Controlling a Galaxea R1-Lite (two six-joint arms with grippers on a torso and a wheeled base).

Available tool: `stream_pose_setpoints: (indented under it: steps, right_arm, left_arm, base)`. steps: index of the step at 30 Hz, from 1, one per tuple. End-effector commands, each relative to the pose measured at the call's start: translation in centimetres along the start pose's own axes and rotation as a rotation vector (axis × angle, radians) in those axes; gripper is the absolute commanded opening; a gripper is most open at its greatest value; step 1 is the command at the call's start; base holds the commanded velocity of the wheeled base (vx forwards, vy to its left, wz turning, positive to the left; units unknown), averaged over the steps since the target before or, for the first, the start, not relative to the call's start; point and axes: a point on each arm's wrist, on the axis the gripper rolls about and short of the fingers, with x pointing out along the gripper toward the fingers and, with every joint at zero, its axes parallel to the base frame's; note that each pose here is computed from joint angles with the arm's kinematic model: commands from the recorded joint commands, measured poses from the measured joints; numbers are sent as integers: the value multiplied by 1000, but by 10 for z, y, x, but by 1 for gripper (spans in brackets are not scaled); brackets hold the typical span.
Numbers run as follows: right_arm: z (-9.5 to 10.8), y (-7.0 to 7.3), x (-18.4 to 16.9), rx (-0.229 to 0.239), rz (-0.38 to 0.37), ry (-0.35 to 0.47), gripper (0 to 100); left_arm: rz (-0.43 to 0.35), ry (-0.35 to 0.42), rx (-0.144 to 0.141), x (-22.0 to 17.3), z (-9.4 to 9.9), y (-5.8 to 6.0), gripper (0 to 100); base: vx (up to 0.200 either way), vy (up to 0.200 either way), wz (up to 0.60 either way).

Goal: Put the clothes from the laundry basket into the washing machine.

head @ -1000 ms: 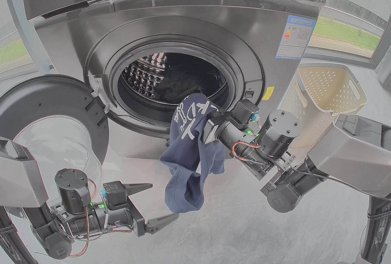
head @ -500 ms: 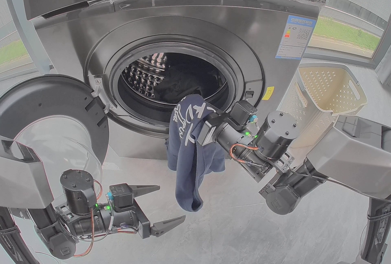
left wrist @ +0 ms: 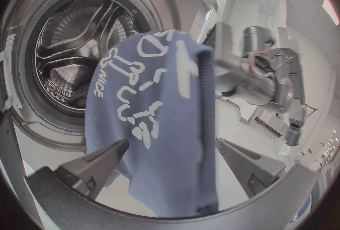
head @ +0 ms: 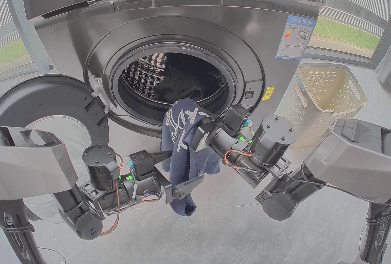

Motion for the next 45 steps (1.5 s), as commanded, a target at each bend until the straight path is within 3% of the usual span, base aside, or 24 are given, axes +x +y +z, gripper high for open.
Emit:
stream_pose_setpoints:
  steps: [1,12,18,29,30,39,45]
  right_arm:
    - [1,8,-6,5,16,16,0]
    - [9,27,-22,20,58,45,0]
    - [12,38,-24,29,84,39,0]
    - [13,39,-24,38,87,38,0]
    - [13,38,-24,39,85,38,0]
    - [13,37,-25,42,81,42,0]
    - [15,20,-24,39,30,35,0]
  left_arm:
    - [69,-1,-5,23,-14,18,100]
    - [166,-45,7,45,-22,53,100]
    - [159,-35,5,52,-30,52,100]
    - [168,-52,10,60,-32,56,100]
    - [174,-55,10,61,-32,57,0]
    - [207,-116,-38,68,-19,61,0]
    - [214,-132,-48,56,-5,57,0]
  base:
    - [0,0,0]
    - [0,0,0]
    - [0,0,0]
    - [0,0,0]
    - [0,0,0]
    - [0,0,0]
    - [0,0,0]
